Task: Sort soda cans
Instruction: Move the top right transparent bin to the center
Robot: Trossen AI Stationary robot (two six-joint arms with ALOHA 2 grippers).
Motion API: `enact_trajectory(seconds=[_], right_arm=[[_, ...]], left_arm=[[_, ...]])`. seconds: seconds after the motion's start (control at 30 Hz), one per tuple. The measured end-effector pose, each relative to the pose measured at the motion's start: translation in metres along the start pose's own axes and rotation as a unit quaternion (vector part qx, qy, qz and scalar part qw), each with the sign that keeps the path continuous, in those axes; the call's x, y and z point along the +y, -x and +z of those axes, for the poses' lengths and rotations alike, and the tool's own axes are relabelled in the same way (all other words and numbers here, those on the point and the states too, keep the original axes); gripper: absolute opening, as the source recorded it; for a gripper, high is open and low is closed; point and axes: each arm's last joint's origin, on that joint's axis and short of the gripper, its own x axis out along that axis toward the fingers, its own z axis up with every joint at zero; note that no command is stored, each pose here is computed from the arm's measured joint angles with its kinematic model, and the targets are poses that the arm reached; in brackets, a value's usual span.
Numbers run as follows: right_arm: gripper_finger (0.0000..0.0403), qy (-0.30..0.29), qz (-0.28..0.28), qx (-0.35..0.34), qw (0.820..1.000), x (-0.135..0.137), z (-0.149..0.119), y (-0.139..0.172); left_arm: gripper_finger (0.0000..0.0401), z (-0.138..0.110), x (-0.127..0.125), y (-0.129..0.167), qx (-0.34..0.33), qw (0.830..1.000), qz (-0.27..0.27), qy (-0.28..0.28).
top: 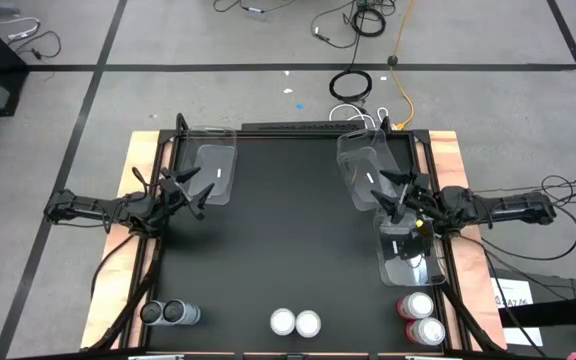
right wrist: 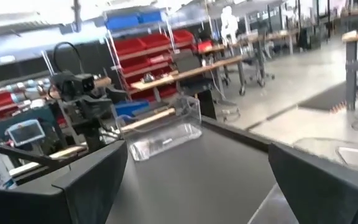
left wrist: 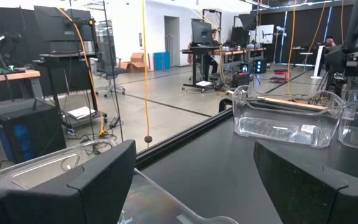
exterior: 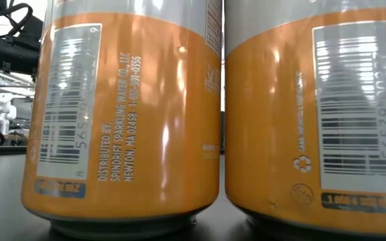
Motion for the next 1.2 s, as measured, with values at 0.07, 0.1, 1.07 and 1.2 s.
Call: enact_trajectory(seconds=[0.07, 0.1, 1.07, 1.2], right_arm=[[0.0384, -0.002, -0.005, 0.016, 1.0, 0.004, 0.008, -0.003], [0.0384, 0.001, -0.007, 0.025, 1.0, 0.007, 0.012, -0.005], [0.038, 0.036, -0.173, 0.242, 0.954, 0.044, 0.043, -0.11], [0.0377, 0.008, -0.226, 0.303, 0.926, 0.033, 0.039, -0.126]], left_arm=[[0.0336, 0.0, 0.0, 0.0, 0.0, 1.0, 0.0, 0.0], [0.0336, 0.0, 0.0, 0.0, 0.0, 1.0, 0.0, 0.0], [0.0336, 0.0, 0.0, 0.0, 0.0, 1.0, 0.0, 0.0], [0.0336, 0.0, 0.0, 0.0, 0.0, 1.0, 0.0, 0.0]])
